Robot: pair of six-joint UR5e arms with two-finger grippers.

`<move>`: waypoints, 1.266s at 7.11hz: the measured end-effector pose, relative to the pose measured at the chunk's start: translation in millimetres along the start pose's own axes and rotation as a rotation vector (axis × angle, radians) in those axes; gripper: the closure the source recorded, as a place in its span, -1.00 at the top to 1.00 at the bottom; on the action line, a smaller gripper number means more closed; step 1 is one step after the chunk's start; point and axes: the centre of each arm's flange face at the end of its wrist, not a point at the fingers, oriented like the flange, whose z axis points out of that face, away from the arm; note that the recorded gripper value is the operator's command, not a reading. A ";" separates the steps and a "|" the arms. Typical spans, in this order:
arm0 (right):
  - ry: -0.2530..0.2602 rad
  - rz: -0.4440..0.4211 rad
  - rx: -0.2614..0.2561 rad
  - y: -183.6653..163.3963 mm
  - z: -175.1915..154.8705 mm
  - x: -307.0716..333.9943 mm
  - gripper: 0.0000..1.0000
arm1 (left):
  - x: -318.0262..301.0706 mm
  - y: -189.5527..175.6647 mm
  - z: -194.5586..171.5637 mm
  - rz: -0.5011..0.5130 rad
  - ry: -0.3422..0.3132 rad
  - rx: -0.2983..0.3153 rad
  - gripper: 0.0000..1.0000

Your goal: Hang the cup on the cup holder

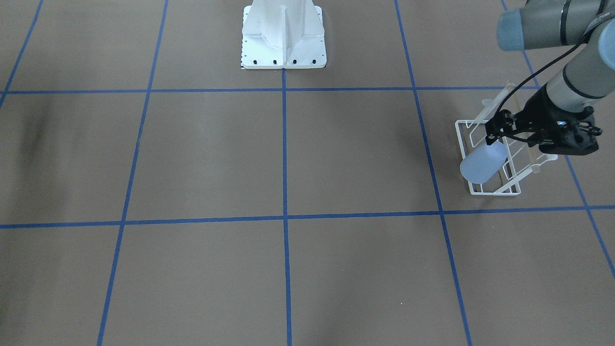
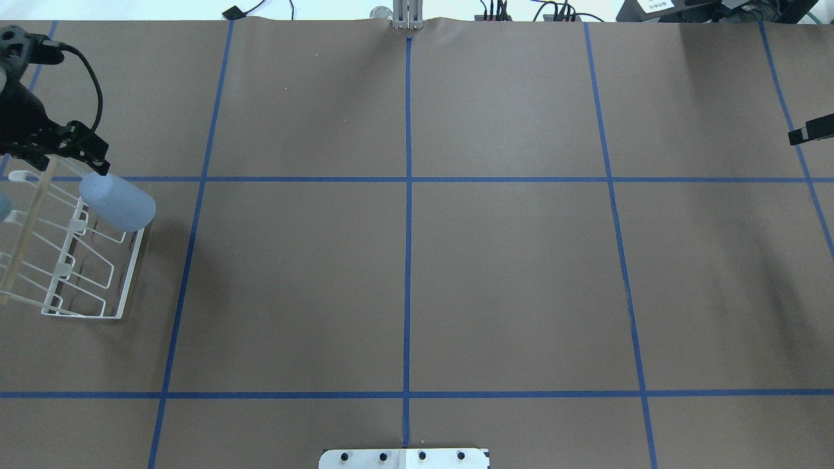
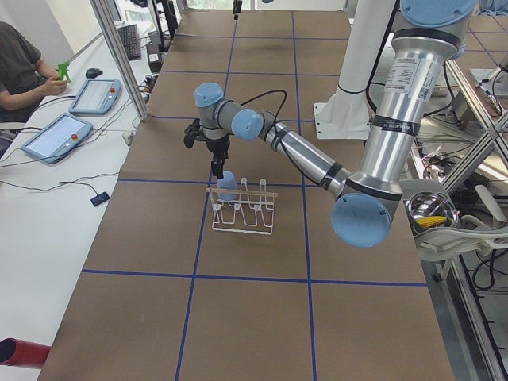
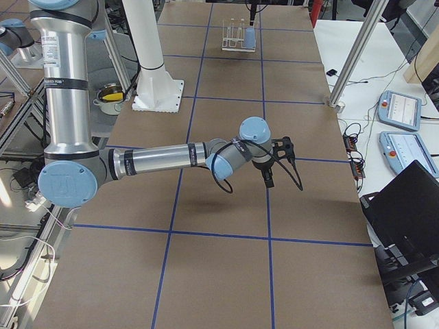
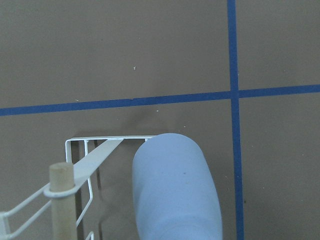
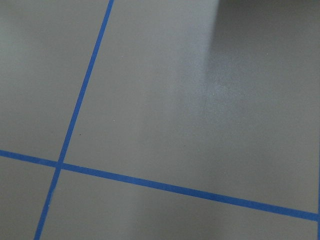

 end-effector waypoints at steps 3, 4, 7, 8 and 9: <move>0.038 0.049 -0.052 4.1 -0.3 17.6 1.00 | -97.8 14.3 -16.6 -0.005 -0.049 0.024 0.98; 0.066 0.050 -0.073 4.3 -7.3 33.0 1.00 | -132.7 23.1 -12.8 -0.010 -0.068 0.010 0.98; 0.131 0.036 -0.157 -0.5 -33.5 70.9 1.00 | -201.7 33.7 -30.7 0.071 -0.096 0.037 0.98; 0.136 0.024 -0.183 5.8 -35.7 80.2 1.00 | -211.8 34.4 -31.9 0.110 -0.100 0.036 0.98; 0.139 0.014 -0.205 15.7 -35.4 88.7 1.00 | -221.0 34.4 -29.5 0.119 -0.102 0.030 0.98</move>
